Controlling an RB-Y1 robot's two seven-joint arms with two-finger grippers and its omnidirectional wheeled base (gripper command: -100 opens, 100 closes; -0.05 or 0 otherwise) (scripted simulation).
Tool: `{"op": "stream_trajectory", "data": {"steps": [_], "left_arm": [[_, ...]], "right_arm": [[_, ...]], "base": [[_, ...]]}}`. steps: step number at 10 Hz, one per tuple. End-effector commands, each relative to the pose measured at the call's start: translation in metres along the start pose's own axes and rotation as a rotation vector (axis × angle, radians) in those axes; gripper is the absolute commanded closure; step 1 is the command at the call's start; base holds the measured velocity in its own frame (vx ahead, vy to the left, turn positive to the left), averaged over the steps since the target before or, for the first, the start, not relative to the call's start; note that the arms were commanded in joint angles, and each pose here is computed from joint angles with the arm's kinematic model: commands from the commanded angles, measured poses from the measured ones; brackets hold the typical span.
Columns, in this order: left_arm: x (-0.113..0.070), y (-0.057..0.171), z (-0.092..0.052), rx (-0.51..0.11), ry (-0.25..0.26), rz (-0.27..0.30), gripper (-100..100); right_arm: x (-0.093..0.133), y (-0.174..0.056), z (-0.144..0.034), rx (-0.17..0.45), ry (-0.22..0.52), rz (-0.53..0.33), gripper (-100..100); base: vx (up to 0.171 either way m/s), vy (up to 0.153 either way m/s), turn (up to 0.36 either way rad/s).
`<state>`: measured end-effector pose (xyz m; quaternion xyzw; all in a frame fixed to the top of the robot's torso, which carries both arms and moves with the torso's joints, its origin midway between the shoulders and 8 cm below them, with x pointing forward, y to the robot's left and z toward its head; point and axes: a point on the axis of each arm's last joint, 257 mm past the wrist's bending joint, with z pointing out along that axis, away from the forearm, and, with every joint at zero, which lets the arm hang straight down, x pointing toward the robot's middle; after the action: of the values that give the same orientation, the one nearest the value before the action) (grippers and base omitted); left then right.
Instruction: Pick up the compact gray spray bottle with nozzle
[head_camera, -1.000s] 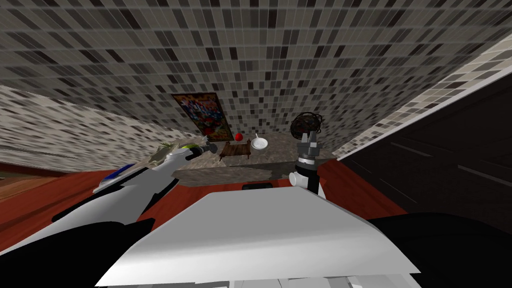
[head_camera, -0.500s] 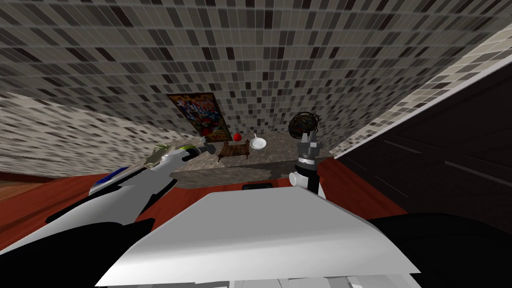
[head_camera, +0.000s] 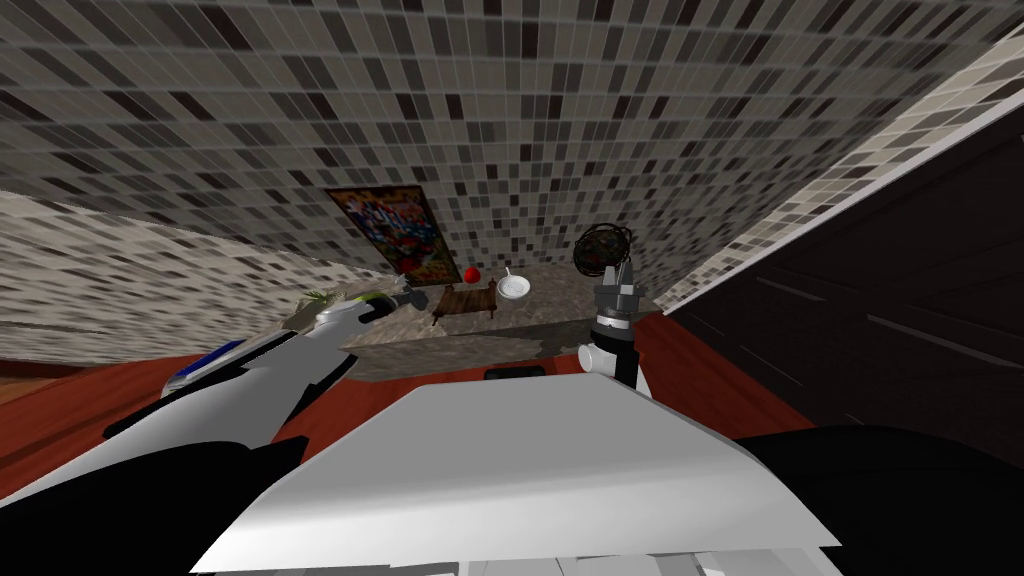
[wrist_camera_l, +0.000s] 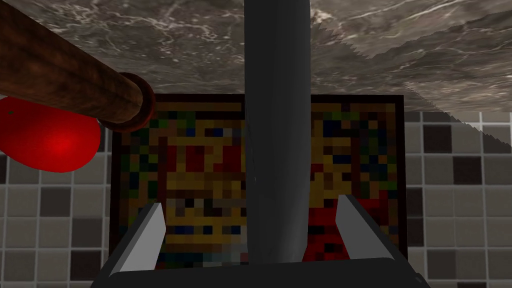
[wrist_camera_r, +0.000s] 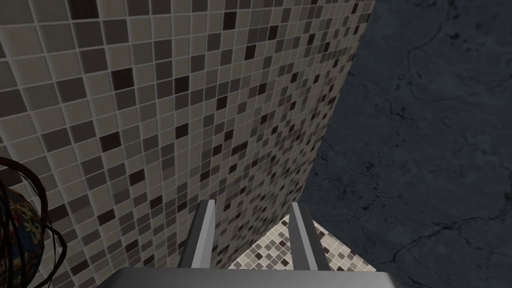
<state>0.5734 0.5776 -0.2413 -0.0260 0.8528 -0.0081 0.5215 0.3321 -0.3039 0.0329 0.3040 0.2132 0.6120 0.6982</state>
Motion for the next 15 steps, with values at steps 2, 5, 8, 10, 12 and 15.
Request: {"op": "stream_trajectory", "data": {"steps": [2, 5, 8, 10, 12, 15], "left_arm": [[0.006, 0.025, -0.013, -0.042, 0.006, 0.020, -100], [0.004, 0.023, -0.012, -0.037, -0.004, 0.005, 100], [0.004, 0.024, -0.012, -0.039, -0.004, 0.005, 100], [0.004, 0.023, -0.012, -0.038, -0.004, 0.005, 0], [-0.002, -0.006, 0.001, 0.014, -0.004, 0.007, 100], [0.001, -0.001, -0.001, 0.002, 0.000, 0.004, 100]], "right_arm": [[0.000, 0.000, 0.000, 0.000, 0.000, 0.000, 0], [0.000, 0.000, 0.000, 0.000, 0.000, 0.000, 0], [0.000, 0.000, 0.000, 0.000, 0.000, 0.000, 0], [0.000, 0.000, 0.000, 0.000, 0.000, 0.000, 0], [0.000, 0.000, 0.000, 0.000, 0.000, 0.000, 0], [0.000, 0.000, 0.000, 0.000, 0.000, 0.000, 0]], "base": [[-0.002, -0.007, -0.079], [-0.001, -0.005, -0.026], [0.000, 0.000, 0.000], [0.000, 0.000, 0.000], [0.003, 0.016, 0.121], [0.001, 0.003, -0.009]]}}
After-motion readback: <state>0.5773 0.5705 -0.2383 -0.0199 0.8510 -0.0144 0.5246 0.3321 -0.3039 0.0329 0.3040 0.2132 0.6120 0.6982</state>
